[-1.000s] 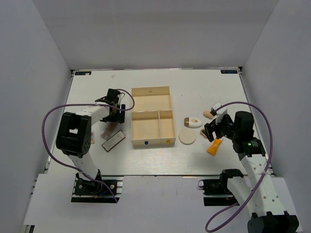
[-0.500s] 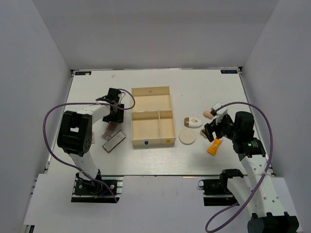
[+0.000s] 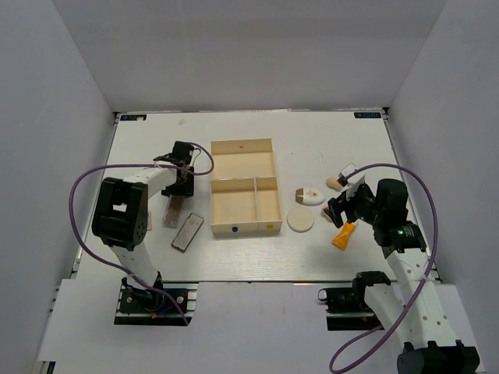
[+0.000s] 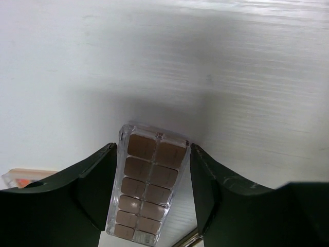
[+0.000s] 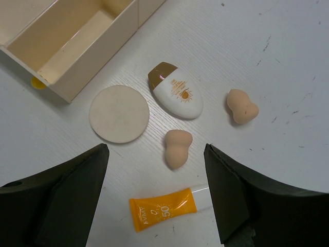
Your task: Organize the makeup
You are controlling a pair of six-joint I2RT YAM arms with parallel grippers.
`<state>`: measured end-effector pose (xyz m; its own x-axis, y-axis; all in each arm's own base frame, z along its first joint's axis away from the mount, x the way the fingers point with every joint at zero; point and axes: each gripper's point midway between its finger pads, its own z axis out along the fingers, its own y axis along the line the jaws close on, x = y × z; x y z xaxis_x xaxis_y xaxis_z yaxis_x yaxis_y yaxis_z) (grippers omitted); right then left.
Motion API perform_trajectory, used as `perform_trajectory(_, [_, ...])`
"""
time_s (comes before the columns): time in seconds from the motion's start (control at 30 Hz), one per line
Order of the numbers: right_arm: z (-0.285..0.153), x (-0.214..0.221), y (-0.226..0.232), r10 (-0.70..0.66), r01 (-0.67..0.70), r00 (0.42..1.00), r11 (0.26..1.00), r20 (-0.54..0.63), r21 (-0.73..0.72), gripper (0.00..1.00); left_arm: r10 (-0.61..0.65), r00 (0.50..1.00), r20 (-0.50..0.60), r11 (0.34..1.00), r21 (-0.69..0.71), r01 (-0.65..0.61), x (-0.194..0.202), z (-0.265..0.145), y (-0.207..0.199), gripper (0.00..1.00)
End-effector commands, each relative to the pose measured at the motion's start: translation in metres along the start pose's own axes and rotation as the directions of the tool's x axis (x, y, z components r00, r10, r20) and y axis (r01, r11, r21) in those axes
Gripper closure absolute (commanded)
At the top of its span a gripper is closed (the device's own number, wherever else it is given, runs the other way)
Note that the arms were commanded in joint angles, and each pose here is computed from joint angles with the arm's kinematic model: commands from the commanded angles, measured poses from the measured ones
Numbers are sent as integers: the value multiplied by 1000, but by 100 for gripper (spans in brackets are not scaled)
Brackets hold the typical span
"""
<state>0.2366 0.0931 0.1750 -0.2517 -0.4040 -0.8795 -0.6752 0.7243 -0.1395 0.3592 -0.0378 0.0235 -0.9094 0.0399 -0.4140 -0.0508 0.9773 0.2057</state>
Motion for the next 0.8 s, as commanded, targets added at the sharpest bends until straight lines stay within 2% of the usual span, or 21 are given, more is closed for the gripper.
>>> perform_trajectory(0.0, [2,-2,2,0,0,1000,1000,13,-10,20,-46,996,70,994,-100,53,-12,-20,27,80])
perform_trajectory(0.17, [2,-2,2,0,0,1000,1000,13,-12,20,-89,969,230,992,-65,106,-46,-58,34,85])
perform_trajectory(0.2, [2,-2,2,-1,1,1000,1000,13,-12,20,-99,957,274,992,-49,117,-55,-72,36,91])
perform_trajectory(0.33, [3,-2,2,1,0,1000,1000,11,-9,20,-79,926,369,997,19,78,-76,-104,28,93])
perform_trajectory(0.4, [3,-3,2,0,0,1000,1000,12,-10,20,-94,914,396,995,78,69,-84,-116,20,93])
perform_trajectory(0.6, [3,-2,2,1,-1,1000,1000,8,-8,20,-110,904,414,990,124,64,-95,-128,15,94])
perform_trajectory(0.77, [3,-3,3,-2,2,1000,1000,10,-10,20,-169,856,489,961,276,33,-115,-158,-5,95])
